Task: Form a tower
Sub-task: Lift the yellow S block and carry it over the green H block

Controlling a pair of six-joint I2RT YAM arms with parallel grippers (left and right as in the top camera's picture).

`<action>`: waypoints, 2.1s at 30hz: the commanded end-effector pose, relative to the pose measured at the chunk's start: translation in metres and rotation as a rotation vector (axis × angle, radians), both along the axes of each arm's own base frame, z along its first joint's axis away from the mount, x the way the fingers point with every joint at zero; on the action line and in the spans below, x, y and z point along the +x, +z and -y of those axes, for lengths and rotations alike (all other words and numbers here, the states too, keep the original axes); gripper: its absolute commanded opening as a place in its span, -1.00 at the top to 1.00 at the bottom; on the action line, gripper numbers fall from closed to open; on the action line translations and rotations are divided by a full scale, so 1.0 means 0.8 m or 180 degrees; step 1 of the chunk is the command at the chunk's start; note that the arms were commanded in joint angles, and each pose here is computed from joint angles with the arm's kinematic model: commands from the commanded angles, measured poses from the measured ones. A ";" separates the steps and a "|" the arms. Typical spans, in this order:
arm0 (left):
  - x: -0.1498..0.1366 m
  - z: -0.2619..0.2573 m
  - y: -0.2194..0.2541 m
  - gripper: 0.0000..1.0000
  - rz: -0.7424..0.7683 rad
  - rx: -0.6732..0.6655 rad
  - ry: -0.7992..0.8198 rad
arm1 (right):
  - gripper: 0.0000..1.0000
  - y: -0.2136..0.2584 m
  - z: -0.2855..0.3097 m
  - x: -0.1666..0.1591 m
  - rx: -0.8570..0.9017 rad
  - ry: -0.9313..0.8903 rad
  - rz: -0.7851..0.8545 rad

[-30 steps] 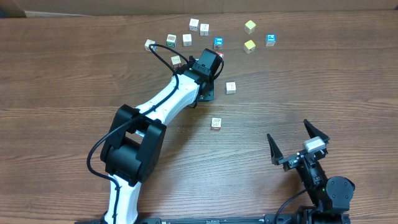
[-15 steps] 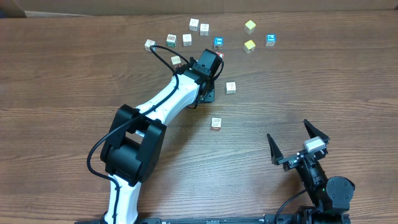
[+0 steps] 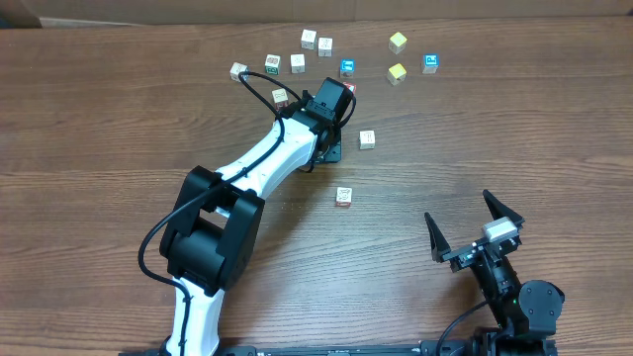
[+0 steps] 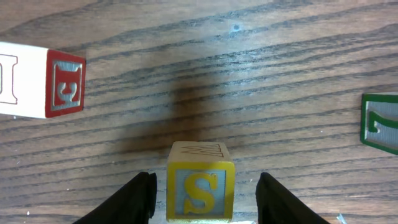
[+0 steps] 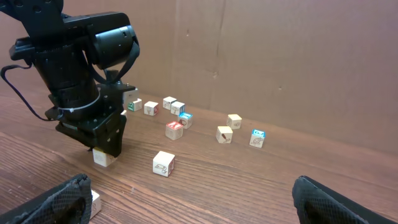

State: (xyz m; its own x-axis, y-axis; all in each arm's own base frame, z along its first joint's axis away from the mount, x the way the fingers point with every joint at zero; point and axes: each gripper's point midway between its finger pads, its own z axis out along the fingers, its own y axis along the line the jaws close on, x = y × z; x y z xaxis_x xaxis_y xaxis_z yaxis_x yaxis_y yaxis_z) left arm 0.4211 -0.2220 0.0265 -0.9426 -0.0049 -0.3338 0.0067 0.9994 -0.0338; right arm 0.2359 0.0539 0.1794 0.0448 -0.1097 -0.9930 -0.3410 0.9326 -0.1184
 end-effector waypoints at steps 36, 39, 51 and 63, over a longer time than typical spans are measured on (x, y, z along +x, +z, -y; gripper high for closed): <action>-0.040 -0.002 0.148 0.52 0.0328 -0.0251 0.0108 | -1.00 -0.003 0.000 0.000 0.0018 -0.0001 -0.0004; -0.059 0.010 0.133 0.53 0.0194 -0.0201 0.0069 | -1.00 -0.003 0.000 0.000 0.0018 -0.0001 -0.0004; -0.118 0.056 0.084 0.44 -0.0025 -0.0075 -0.0178 | -1.00 -0.003 0.000 0.000 0.0018 -0.0001 -0.0004; -0.129 0.056 0.038 0.41 -0.0011 -0.0130 -0.0125 | -1.00 -0.003 0.000 0.000 0.0018 -0.0001 -0.0004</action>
State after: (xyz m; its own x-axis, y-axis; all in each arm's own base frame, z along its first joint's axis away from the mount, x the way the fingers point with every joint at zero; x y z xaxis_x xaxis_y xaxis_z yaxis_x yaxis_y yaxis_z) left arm 0.3217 -0.2692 0.0698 -0.9400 0.0323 -0.3396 0.0663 0.9938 -0.0887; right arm 0.2359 0.0539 0.1794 0.0446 -0.1090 -0.9930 -0.3411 0.9326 -0.1177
